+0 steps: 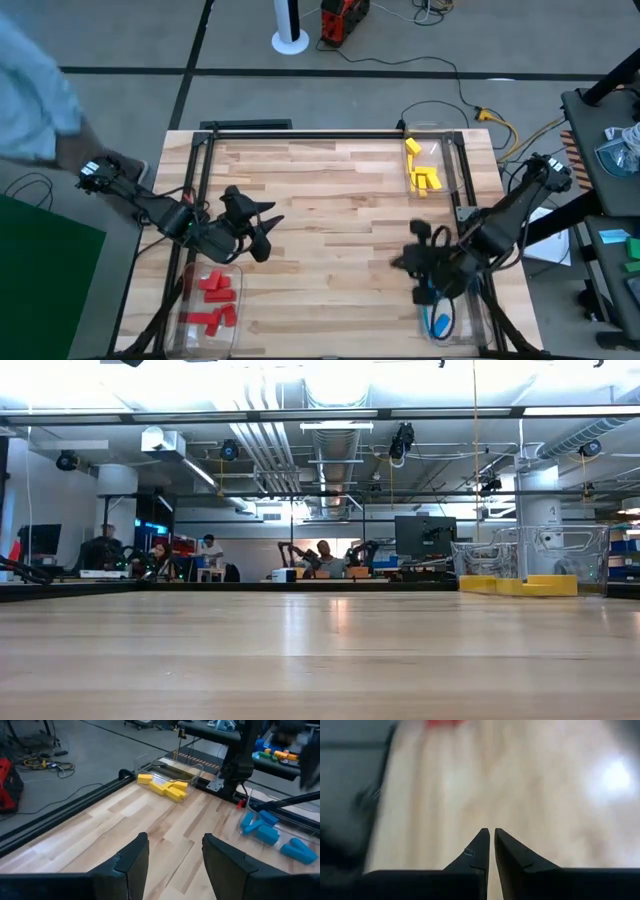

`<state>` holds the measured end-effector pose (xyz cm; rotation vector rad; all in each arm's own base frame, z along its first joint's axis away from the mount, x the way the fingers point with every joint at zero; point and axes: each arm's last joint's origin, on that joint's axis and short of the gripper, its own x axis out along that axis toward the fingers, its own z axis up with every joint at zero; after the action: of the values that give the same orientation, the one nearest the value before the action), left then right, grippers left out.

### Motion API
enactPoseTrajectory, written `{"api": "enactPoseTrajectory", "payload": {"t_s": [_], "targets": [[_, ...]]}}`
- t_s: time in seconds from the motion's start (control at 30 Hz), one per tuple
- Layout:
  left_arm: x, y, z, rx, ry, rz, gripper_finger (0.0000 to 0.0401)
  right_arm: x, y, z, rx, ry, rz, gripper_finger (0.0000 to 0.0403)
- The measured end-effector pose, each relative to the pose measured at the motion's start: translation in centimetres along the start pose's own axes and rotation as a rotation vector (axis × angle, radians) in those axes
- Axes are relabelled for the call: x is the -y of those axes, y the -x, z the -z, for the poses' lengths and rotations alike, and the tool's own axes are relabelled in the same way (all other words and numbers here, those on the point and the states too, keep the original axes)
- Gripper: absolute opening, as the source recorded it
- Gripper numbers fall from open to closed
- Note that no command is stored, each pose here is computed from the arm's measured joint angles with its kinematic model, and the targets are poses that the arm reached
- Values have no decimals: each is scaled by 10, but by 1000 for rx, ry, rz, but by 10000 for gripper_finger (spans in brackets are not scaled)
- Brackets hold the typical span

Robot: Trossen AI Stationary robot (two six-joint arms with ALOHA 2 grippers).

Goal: Sort blocks
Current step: Return to Home Position

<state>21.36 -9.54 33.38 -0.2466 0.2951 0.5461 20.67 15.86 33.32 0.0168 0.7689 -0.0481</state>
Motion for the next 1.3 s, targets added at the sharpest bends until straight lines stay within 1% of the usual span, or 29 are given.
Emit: {"api": "enactPoseTrajectory", "payload": {"t_s": [0.07, 0.13, 0.17, 0.23, 0.27, 0.3, 0.37, 0.4, 0.5, 0.57, 0.63, 0.73, 0.8, 0.9, 1.0, 1.1, 1.23, 1.3], "targets": [[0, 0, 0, 0, -1, 0, 162, 4, 9, -13, 103, 26, 100, 18], [0, 0, 0, 2, 2, 0, 162, 7, 17, -23, 185, 19, 181, 18], [1, 0, -1, 15, 23, -3, 162, 8, 21, -27, 227, 6, 220, 17], [3, -1, -5, 49, 90, 0, 162, 9, 27, -35, 303, -23, 274, 19], [3, -1, -8, 66, 87, 6, 162, 9, 29, -39, 328, -13, 290, 19], [5, -2, -12, 83, 68, 18, 162, 7, 29, -42, 349, 25, 290, 19], [6, -6, -22, 110, 20, 81, 162, 8, 29, -51, 372, 125, 278, 18], [7, -9, -28, 126, -8, 129, 162, 10, 27, -56, 382, 153, 269, 17], [4, -21, -51, 202, -81, 348, 162, 29, 19, -76, 419, 169, 211, 19], [-3, -32, -63, 250, -110, 472, 162, 45, 12, -89, 451, 190, 103, 19], [-14, -44, -71, 262, -124, 539, 162, 61, 5, -101, 501, 215, -30, 18], [-34, -58, -81, 267, -131, 561, 162, 89, -1, -114, 587, 238, -177, 18], [-44, -63, -84, 271, -149, 581, 162, 106, -4, -118, 609, 242, -214, 19], [-52, -61, -88, 287, -165, 616, 162, 122, -6, -116, 603, 246, -213, 18], [-58, -52, -85, 308, -169, 619, 162, 127, 2, -110, 620, 264, -211, 18], [-70, -41, -71, 354, -136, 609, 162, 129, 17, -102, 656, 282, -208, 18], [-93, -22, -51, 501, -58, 596, 162, 134, 38, -89, 726, 298, -182, 18], [-105, -14, -38, 537, -16, 595, 162, 139, 50, -80, 759, 297, -169, 18]]}}
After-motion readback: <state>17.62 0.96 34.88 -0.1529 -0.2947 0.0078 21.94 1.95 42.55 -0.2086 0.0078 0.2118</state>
